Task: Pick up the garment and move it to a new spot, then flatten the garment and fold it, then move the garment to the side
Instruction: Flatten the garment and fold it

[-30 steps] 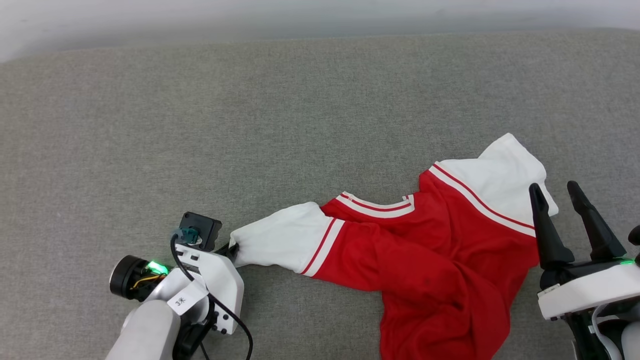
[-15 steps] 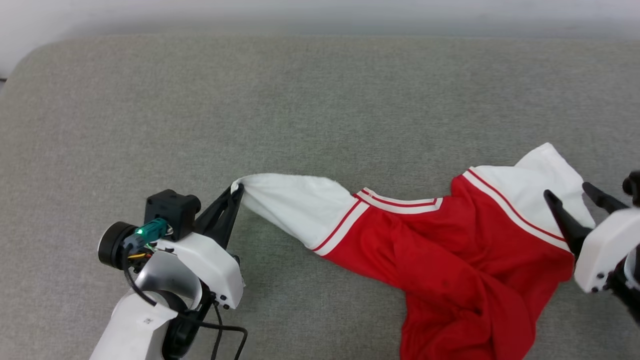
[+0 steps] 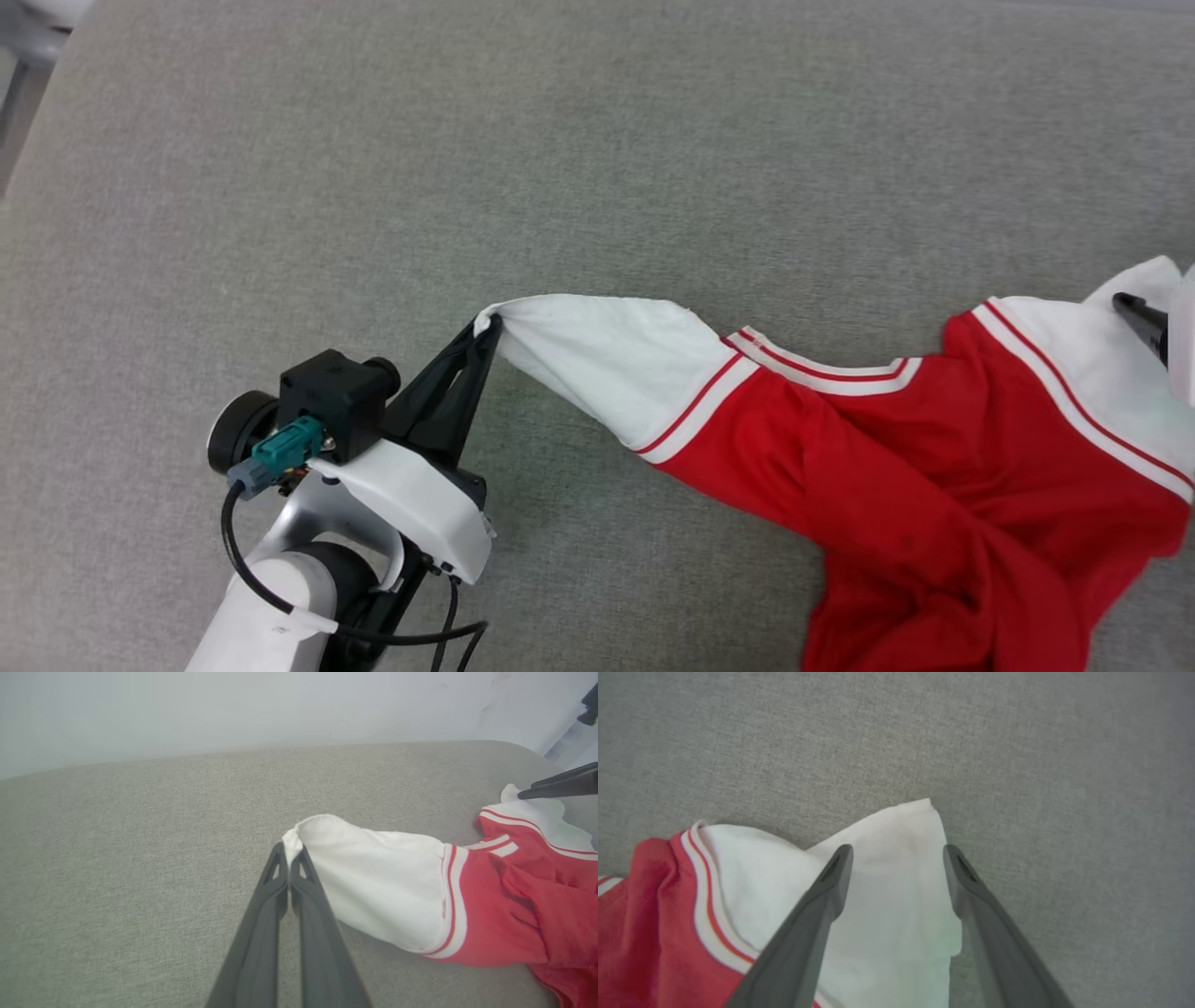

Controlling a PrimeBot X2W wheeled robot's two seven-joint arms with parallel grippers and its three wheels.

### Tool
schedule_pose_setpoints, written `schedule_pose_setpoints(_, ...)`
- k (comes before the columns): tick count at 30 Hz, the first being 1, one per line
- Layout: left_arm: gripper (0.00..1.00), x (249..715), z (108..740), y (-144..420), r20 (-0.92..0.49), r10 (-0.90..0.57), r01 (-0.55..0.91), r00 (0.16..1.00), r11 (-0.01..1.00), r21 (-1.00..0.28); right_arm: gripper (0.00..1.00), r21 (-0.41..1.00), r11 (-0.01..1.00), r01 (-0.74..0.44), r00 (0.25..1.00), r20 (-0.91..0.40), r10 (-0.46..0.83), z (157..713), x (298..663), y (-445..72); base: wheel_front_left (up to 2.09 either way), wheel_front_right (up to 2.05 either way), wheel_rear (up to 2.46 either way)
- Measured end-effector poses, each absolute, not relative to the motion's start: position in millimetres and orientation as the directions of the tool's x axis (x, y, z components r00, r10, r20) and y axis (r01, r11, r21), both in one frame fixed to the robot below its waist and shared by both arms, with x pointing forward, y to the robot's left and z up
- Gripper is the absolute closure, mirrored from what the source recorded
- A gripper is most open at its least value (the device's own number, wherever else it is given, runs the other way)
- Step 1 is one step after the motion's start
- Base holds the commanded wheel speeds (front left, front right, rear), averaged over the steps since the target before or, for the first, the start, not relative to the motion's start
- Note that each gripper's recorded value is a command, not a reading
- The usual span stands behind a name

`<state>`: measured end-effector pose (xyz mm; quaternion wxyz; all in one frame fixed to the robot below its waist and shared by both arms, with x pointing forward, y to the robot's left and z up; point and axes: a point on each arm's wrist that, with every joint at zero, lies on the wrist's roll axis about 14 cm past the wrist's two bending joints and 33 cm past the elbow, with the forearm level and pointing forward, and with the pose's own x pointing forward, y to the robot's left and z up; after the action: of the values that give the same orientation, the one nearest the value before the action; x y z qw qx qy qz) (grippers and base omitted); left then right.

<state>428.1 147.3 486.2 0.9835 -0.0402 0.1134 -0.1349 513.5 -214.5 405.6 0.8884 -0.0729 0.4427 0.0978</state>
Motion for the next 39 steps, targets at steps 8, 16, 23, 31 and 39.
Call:
schedule_pose_setpoints(8, 1.00, 426.5, 479.0, 151.1, -0.234, -0.263, 0.241, 0.936, 0.963, -0.118, 0.00, -0.076, 0.960, -0.268, 0.482, -0.874, 0.065, 375.4, 518.9, -214.6, 0.00, 0.00, 0.00)
schedule_pose_setpoints(16, 1.00, 428.5, 473.6, 150.8, -0.244, -0.264, 0.239, 0.933, 0.963, -0.127, 0.00, -0.039, 0.962, -0.271, 0.387, -0.919, 0.071, 353.5, 507.6, -212.1, 0.00, 0.00, 0.00)
schedule_pose_setpoints(23, 1.00, 431.0, 475.8, 154.2, -0.234, -0.260, 0.238, 0.937, 0.964, -0.116, 1.00, -0.001, 0.960, -0.279, 0.391, -0.913, 0.113, 352.4, 500.7, -205.0, 0.00, 0.00, 0.00)
schedule_pose_setpoints(31, 1.00, 430.1, 494.6, 157.6, -0.186, -0.262, 0.248, 0.947, 0.964, -0.093, 1.00, 0.007, 0.969, -0.247, 0.554, -0.819, 0.147, 386.4, 507.5, -208.7, 0.00, 0.00, 0.00)
schedule_pose_setpoints(39, 1.00, 424.1, 526.2, 158.2, -0.112, -0.274, 0.269, 0.955, 0.961, -0.061, 1.00, -0.004, 0.976, -0.217, 0.754, -0.636, 0.165, 456.6, 513.3, -218.5, 0.00, 0.00, 0.00)
